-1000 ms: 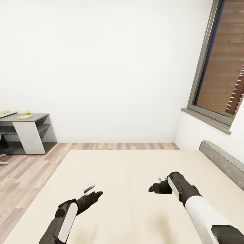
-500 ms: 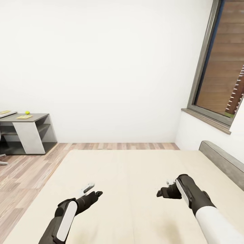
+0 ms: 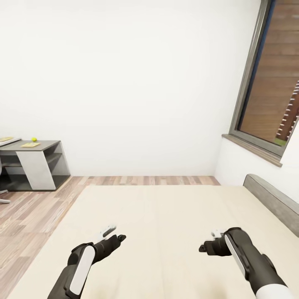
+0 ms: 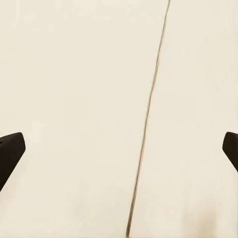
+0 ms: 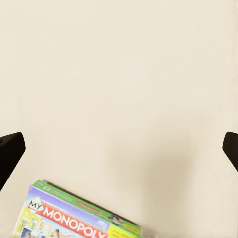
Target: Put all the toys in the child's room - the three board games (two on the bed and one on the table), the two jigsaw puzzles on the table, and the tennis ball on the table - inside the toy box on the table in the child's room.
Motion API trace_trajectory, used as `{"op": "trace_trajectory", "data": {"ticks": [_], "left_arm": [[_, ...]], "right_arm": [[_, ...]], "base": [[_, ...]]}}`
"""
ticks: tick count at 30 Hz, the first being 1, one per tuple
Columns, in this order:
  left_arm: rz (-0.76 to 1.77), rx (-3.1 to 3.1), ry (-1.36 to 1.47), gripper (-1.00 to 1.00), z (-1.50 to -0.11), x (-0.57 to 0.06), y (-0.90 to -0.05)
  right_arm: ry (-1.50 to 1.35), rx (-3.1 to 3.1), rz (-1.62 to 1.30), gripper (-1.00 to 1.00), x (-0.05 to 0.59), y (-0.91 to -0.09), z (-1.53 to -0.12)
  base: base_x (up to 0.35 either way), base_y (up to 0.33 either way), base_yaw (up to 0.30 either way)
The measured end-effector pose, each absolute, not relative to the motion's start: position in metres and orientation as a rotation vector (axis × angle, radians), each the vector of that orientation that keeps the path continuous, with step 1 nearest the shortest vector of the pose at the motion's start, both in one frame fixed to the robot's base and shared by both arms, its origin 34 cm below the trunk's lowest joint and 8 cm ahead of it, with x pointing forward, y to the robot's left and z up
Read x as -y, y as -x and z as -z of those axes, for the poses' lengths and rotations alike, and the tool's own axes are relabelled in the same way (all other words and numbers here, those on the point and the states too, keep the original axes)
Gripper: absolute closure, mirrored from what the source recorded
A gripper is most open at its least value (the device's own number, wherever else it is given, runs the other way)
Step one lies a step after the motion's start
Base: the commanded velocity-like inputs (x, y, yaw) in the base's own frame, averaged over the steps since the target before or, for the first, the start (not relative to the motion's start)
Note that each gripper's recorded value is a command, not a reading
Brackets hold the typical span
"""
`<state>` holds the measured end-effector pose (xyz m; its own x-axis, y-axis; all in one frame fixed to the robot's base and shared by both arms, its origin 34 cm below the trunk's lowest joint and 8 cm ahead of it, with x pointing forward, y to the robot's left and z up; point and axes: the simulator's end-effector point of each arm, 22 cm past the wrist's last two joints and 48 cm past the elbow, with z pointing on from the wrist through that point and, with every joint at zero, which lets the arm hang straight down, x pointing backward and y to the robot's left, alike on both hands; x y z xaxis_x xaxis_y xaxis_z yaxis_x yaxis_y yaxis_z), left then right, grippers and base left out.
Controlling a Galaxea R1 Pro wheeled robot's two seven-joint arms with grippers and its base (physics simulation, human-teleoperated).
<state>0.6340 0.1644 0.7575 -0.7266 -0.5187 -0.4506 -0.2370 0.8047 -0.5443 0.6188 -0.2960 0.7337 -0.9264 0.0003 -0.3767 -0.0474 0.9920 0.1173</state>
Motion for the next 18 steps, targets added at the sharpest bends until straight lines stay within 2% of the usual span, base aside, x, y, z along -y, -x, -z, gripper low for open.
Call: {"op": "trace_trajectory", "data": {"ticks": [18], "left_arm": [[0.612, -2.39, 0.558, -1.0, -0.784, -0.164, -0.633]], "right_arm": [[0.046, -2.76, -0.164, -1.0, 0.298, -0.6, -0.752]], "base": [[0.0, 0.0, 0.0]]}}
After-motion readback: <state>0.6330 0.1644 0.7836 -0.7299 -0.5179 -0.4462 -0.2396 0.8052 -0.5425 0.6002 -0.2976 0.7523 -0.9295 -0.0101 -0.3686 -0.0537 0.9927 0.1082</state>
